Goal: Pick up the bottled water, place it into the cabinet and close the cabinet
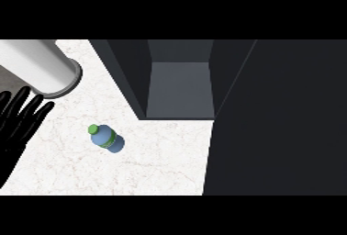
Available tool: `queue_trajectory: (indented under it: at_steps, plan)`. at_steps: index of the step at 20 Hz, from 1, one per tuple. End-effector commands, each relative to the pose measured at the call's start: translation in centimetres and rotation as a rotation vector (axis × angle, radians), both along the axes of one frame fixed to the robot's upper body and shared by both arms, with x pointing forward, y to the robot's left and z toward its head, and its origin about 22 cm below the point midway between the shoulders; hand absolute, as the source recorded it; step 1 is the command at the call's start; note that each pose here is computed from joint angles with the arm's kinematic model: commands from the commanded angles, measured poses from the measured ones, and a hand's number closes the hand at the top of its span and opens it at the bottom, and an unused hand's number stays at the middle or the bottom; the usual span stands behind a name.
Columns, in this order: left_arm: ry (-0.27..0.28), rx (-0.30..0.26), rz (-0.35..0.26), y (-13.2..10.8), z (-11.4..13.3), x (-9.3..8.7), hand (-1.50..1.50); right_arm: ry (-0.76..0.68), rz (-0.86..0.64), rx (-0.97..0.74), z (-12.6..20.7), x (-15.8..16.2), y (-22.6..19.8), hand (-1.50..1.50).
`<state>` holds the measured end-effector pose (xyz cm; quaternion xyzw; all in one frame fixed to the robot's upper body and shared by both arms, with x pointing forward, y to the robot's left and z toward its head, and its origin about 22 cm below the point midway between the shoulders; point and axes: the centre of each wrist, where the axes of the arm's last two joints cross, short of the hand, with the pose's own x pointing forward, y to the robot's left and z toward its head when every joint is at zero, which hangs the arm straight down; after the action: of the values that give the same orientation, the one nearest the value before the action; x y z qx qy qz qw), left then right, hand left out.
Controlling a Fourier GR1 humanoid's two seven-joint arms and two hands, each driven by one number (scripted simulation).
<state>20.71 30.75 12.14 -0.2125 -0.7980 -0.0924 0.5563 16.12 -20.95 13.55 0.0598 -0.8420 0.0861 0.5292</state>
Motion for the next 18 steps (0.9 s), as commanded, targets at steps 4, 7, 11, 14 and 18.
queue_trajectory:
  at_steps: [4, 7, 11, 14, 18]
  plan:
    - [0.066, 0.002, -0.041, 3.2, 2.5, -2.1, -1.50, 0.014, 0.031, 0.032, 2.3, -2.5, 2.6, -1.50]
    - [0.068, -0.001, -0.034, 5.0, 3.6, -0.6, -1.50, 0.033, 0.045, -0.013, 3.0, -2.1, 2.4, -1.50]
    - [0.103, 0.004, -0.029, 3.3, 3.2, -1.9, -1.50, 0.007, 0.044, 0.023, 3.7, -3.2, 2.0, -1.50]
    - [0.129, 0.057, -0.027, 3.3, 1.7, -1.4, -1.50, 0.018, 0.058, 0.038, 3.9, -4.1, 3.5, -1.50]
    - [0.119, 0.122, -0.034, 4.0, 0.7, -0.7, -1.50, 0.032, 0.033, 0.028, 4.6, -3.8, 3.2, -1.50]
